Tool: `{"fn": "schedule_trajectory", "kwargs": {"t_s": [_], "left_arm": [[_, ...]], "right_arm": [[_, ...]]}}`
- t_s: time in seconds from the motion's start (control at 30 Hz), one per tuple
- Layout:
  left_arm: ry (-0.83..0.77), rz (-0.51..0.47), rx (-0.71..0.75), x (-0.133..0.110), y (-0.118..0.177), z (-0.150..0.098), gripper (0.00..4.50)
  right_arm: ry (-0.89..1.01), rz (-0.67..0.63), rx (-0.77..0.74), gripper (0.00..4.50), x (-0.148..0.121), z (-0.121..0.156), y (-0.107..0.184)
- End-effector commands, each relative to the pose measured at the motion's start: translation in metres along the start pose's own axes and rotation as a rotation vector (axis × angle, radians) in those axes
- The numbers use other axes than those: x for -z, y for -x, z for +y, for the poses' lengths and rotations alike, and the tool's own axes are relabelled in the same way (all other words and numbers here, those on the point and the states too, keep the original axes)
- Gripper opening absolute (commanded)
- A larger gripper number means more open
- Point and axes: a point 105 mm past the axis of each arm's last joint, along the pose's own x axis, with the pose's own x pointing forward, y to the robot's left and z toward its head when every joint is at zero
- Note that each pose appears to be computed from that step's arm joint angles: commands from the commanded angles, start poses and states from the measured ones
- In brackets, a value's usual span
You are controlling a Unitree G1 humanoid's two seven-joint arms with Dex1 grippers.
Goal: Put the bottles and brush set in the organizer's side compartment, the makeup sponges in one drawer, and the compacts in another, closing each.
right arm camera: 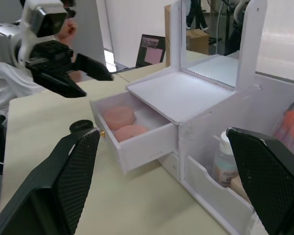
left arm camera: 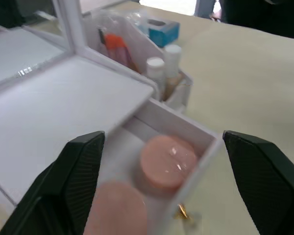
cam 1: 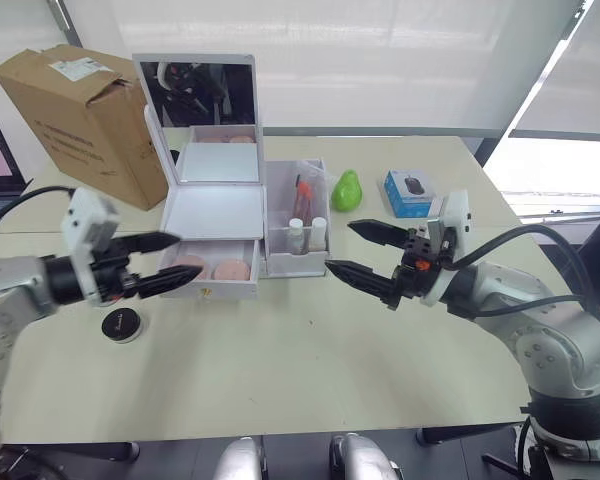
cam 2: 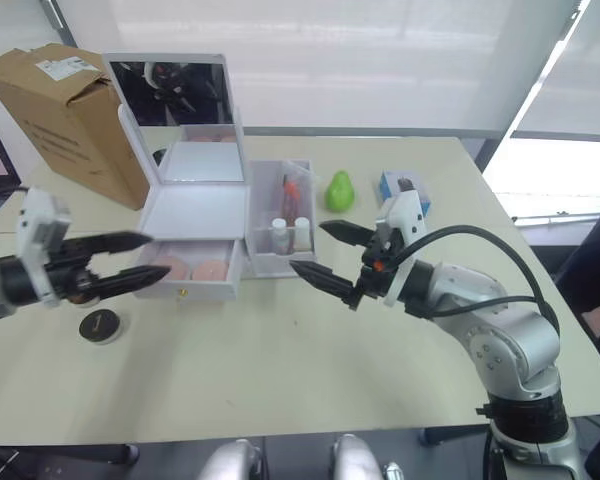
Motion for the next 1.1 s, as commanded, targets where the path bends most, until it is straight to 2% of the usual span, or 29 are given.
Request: {"fn": "schedule_trajectory", "kwargs": {"t_s": [0.03, 0.2, 0.33, 0.43, 0.73, 1.1], "left_arm": [[-0.03, 0.023, 0.061, -0.001, 0.008, -0.007, 2.7], [-0.066, 0.111, 0.058, 0.023, -0.002, -0.004, 1.12], [-0.089, 0.122, 0.045, 0.033, -0.016, -0.001, 0.01], [-0.104, 0.104, 0.018, 0.032, -0.026, 0.004, 0.01], [-0.133, 0.024, -0.187, 0.024, -0.059, 0.037, 0.01], [-0.116, -0.045, -0.214, 0.019, -0.085, 0.043, 0.01]], "right_arm": [[0.031, -0.028, -0.012, 4.5, -0.011, 0.004, 0.001], [0.03, -0.033, -0.011, 4.5, -0.011, 0.005, -0.001], [0.033, -0.038, 0.001, 4.5, -0.011, 0.005, 0.0], [0.035, -0.038, 0.008, 4.5, -0.012, 0.005, 0.001], [0.034, -0.039, 0.021, 4.5, -0.011, 0.005, 0.002], [0.035, -0.041, 0.02, 4.5, -0.012, 0.006, 0.002]]}}
